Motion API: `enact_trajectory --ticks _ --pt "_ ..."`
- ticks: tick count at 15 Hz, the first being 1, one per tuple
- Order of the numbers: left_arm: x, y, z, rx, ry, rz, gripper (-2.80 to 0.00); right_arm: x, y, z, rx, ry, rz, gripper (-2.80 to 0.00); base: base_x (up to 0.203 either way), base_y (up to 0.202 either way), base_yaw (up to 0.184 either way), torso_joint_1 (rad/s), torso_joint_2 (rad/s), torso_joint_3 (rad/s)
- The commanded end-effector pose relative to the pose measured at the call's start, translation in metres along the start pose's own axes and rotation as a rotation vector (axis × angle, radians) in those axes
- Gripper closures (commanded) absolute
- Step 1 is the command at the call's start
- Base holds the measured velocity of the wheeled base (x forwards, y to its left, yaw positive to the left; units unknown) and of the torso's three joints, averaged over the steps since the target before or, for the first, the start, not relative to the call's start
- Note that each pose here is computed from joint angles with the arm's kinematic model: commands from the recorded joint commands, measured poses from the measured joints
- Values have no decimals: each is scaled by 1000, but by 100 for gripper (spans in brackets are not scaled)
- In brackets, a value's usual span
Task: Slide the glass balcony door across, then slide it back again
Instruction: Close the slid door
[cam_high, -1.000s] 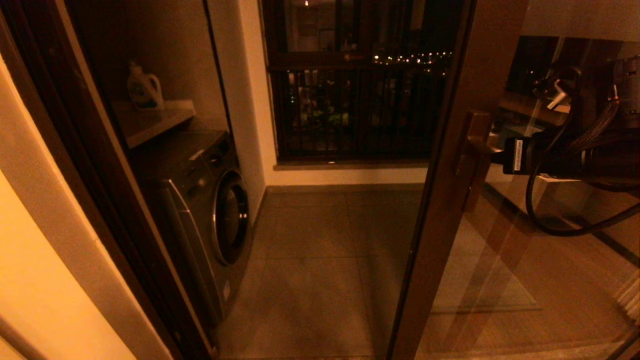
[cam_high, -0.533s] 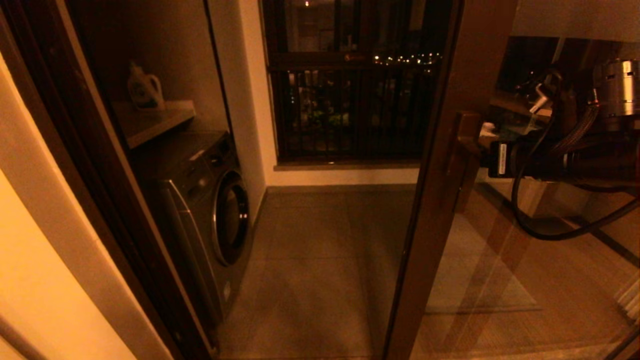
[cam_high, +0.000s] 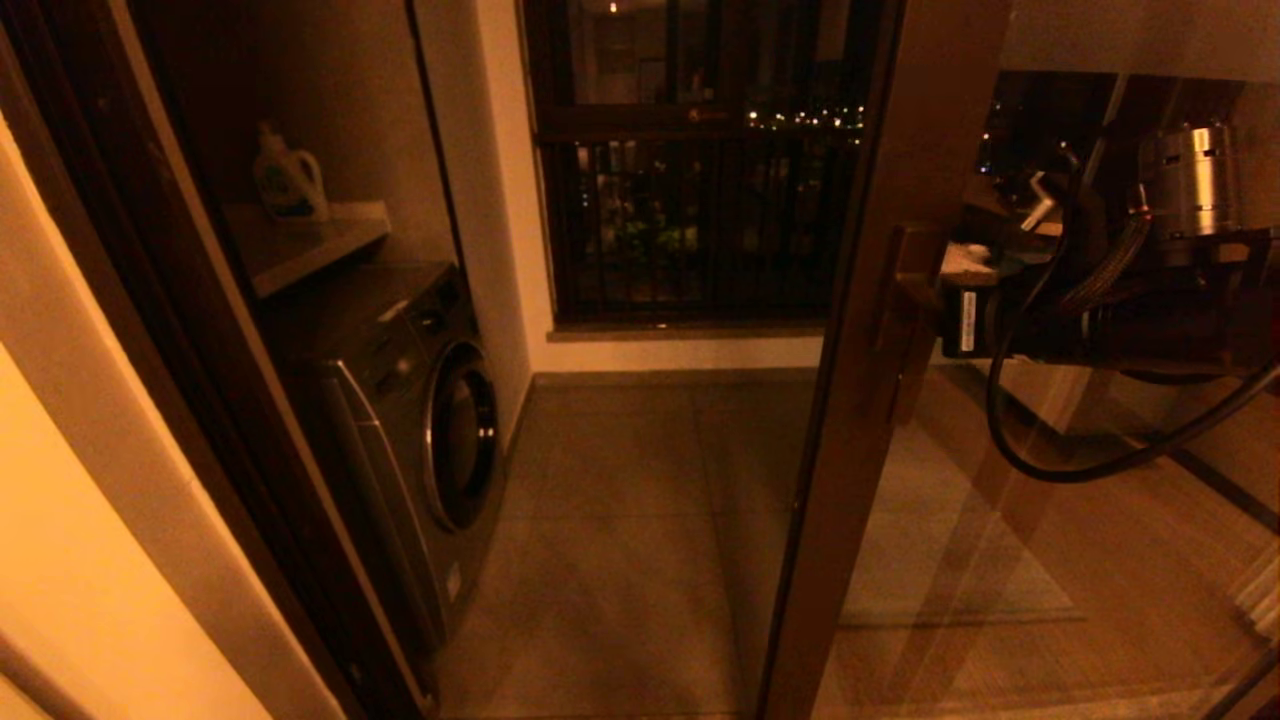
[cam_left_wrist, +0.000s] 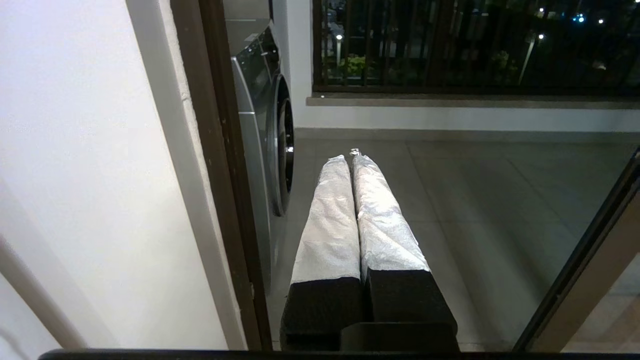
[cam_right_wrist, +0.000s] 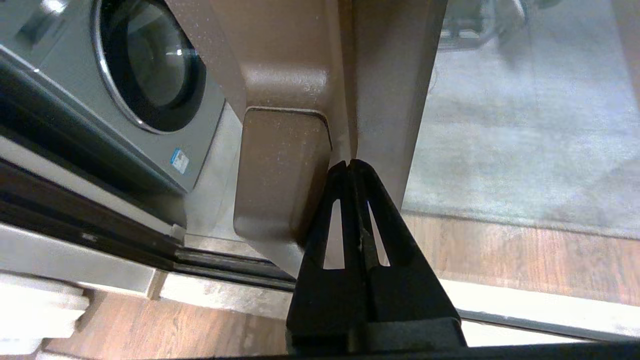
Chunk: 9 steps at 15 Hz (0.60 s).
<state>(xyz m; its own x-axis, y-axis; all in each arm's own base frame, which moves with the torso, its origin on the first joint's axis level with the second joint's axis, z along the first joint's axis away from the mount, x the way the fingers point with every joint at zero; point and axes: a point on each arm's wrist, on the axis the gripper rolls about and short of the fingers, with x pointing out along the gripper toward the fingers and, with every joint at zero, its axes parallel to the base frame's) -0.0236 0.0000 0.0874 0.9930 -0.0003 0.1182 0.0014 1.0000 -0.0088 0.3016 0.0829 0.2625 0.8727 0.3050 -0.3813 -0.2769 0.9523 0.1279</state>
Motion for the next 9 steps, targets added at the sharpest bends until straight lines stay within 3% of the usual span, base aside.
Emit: enact_trajectory --ticks 1,9 --pt "2 0 -11 0 40 1 0 4 8 1 -9 -3 18 0 0 0 0 0 0 0" --pt "2 0 -11 0 40 1 0 10 29 1 -35 -4 53 0 0 0 0 0 0 0"
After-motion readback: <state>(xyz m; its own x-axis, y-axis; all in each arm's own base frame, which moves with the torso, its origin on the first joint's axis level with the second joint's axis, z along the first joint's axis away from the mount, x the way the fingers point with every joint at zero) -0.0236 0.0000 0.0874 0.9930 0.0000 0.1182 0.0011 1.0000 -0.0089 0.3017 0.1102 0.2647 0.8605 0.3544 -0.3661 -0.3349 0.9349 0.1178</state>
